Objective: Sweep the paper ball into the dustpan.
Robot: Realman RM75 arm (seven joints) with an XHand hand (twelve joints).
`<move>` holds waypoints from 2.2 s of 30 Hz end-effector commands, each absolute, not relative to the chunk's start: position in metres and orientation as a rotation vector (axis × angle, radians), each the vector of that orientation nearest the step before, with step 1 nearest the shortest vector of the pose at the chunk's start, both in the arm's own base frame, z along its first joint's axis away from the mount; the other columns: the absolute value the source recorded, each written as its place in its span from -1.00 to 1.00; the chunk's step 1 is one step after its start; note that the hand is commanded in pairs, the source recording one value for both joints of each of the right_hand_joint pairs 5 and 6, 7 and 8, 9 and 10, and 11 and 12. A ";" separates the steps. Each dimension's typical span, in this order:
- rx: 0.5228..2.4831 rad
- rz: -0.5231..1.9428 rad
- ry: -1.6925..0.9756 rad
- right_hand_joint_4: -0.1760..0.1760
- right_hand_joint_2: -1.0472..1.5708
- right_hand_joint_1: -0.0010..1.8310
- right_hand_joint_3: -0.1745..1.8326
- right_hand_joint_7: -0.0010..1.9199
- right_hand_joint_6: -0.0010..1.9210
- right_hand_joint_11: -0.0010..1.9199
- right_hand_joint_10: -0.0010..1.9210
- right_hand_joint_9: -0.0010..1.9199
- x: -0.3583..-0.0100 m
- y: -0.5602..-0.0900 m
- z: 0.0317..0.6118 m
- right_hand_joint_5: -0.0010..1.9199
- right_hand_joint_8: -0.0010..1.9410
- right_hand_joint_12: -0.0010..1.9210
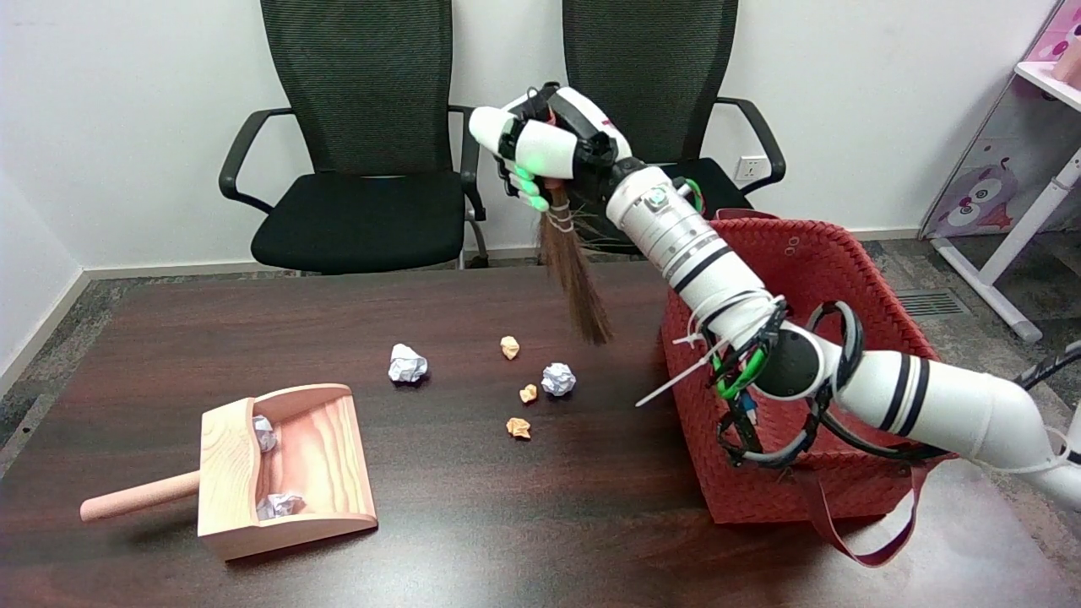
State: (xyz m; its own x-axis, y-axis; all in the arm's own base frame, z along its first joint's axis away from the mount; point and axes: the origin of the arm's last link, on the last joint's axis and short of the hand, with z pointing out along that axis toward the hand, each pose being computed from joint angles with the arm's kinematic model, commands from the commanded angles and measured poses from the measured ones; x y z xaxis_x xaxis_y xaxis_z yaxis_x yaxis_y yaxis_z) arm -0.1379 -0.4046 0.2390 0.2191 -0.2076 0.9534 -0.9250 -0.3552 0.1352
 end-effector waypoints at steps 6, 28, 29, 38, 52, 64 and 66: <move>1.761 0.932 -0.921 1.00 0.84 -0.12 0.46 1.00 1.00 1.00 1.00 1.00 -0.208 -0.383 0.248 1.00 0.98 1.00; 1.854 0.758 -0.862 1.00 0.75 -0.12 0.64 1.00 1.00 1.00 1.00 1.00 -0.255 -0.393 0.173 1.00 0.98 1.00; 1.849 0.764 -0.869 1.00 0.74 -0.12 0.65 1.00 1.00 1.00 1.00 1.00 -0.257 -0.393 0.170 1.00 0.98 1.00; 1.834 0.813 -0.956 1.00 0.67 -0.16 0.75 1.00 1.00 1.00 1.00 1.00 -0.261 -0.390 0.136 1.00 0.98 1.00; 1.854 0.876 -1.001 0.28 0.61 -0.26 0.66 1.00 1.00 1.00 1.00 1.00 -0.246 -0.393 0.111 1.00 0.98 1.00; 1.579 1.224 -1.410 0.23 0.54 -0.25 0.66 1.00 1.00 1.00 1.00 1.00 -0.218 -0.402 0.148 1.00 0.98 1.00; 1.512 1.282 -1.510 0.21 0.47 -0.24 0.69 1.00 1.00 1.00 1.00 1.00 -0.218 -0.402 0.153 1.00 0.98 1.00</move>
